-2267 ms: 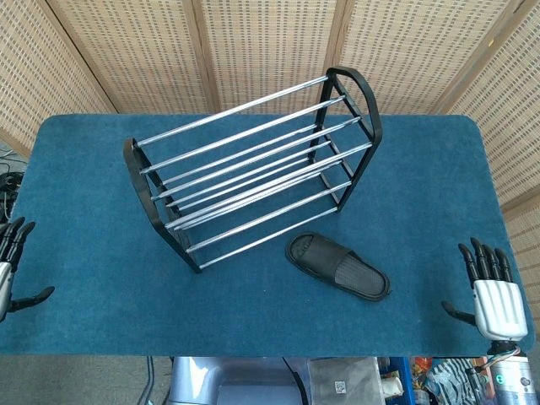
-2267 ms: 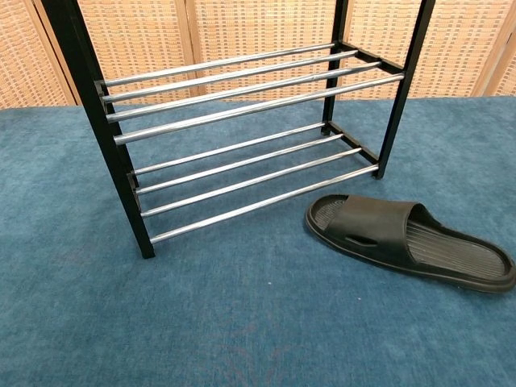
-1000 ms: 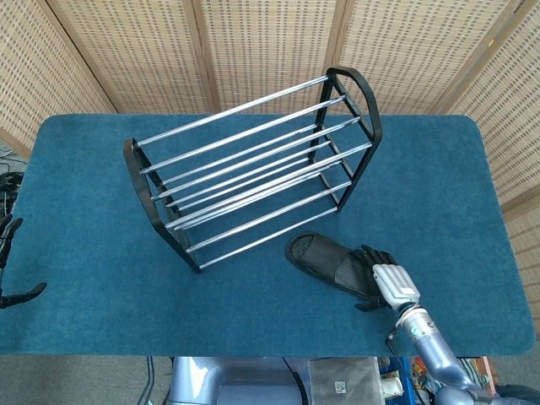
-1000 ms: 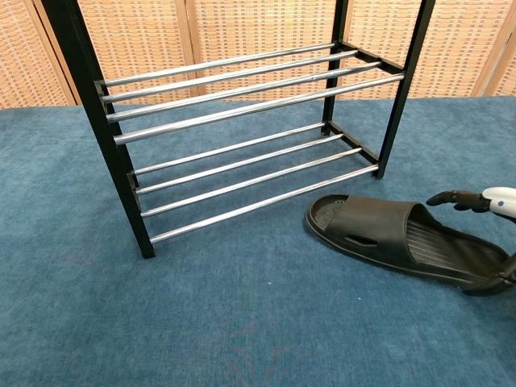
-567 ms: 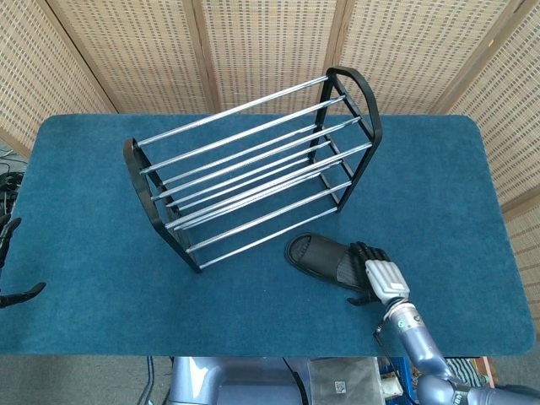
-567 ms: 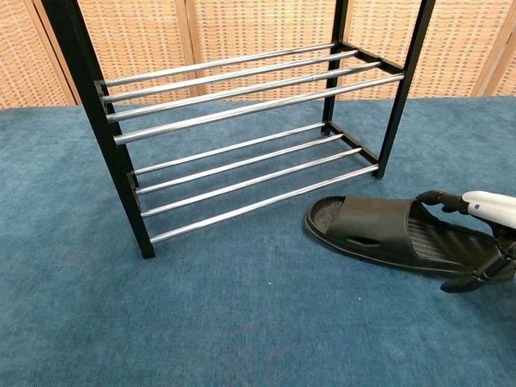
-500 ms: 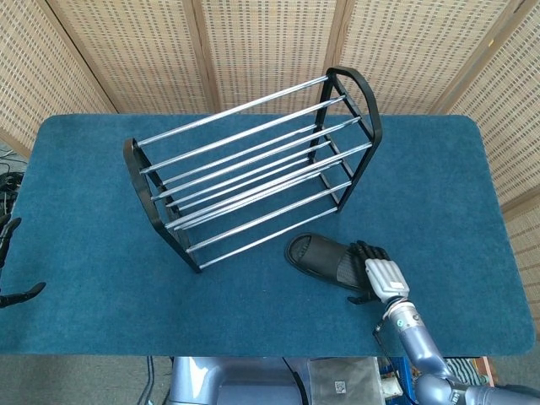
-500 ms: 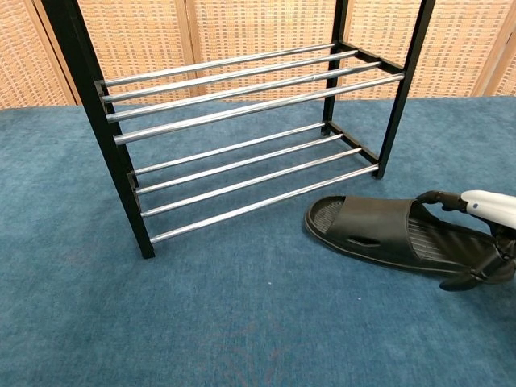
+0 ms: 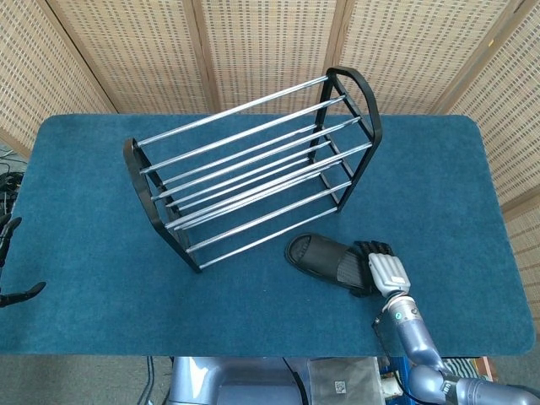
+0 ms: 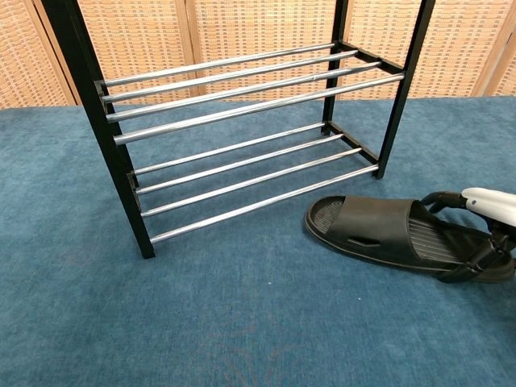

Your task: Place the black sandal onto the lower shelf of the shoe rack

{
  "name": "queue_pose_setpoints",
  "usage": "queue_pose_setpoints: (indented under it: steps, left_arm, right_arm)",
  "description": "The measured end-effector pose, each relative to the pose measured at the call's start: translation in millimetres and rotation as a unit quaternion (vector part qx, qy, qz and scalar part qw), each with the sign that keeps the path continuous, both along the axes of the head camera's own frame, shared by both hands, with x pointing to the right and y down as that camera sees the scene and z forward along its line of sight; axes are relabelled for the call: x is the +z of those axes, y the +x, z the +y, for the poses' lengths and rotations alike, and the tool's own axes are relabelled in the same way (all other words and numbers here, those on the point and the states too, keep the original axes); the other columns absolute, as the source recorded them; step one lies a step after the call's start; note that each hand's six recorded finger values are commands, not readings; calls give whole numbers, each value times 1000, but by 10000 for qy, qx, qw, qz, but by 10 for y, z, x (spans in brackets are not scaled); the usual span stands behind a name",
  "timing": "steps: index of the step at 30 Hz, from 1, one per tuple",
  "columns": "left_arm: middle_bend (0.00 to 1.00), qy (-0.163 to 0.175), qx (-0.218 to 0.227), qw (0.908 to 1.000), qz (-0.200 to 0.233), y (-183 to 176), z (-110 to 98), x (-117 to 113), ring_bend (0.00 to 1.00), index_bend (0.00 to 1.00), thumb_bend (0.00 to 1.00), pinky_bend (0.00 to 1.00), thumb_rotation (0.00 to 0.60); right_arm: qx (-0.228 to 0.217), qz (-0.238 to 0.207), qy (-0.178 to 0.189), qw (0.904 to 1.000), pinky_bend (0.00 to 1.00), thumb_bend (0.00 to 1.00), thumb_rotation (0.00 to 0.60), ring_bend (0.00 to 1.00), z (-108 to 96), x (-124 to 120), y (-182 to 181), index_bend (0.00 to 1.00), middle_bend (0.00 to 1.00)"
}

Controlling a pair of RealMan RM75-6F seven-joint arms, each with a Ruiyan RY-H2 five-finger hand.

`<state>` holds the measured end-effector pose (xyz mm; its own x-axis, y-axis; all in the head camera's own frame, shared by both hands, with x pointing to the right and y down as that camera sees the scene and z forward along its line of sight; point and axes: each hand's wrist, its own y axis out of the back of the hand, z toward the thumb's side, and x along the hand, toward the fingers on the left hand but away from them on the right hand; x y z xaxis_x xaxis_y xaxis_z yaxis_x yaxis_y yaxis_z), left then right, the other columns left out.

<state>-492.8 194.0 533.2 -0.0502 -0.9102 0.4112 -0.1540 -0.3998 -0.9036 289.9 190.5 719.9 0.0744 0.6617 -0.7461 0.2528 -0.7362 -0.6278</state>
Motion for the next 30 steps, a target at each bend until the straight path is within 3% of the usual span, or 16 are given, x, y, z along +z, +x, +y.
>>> queue_pose_setpoints:
  steps: [1,3,8,18,30]
  left_arm:
    - [0,-1,1,10000,2,0,0,0,0,0,124,0,600]
    - [0,-5,2,10000,7,1,0,1,0,0,124,0,600]
    - [0,-9,-6,10000,27,1,-1,-1,0,0,125,0,600]
    - [0,-6,14,10000,70,4,8,-13,0,0,124,0,600]
    - [0,-86,-31,9999,127,-18,-30,21,0,0,124,0,600]
  right_arm:
    - [-7,13,38,10000,427,70,600,544,-8,-9,3,544,630]
    - [-33,21,104,9999,506,147,600,607,-18,-29,-1,609,693]
    - [-61,-143,309,9994,558,288,600,668,-33,-124,-58,673,749]
    - [2,-568,710,9959,572,305,600,682,-112,-432,-263,673,749]
    - [570,-615,614,9946,583,357,600,704,-393,-275,-753,673,754]
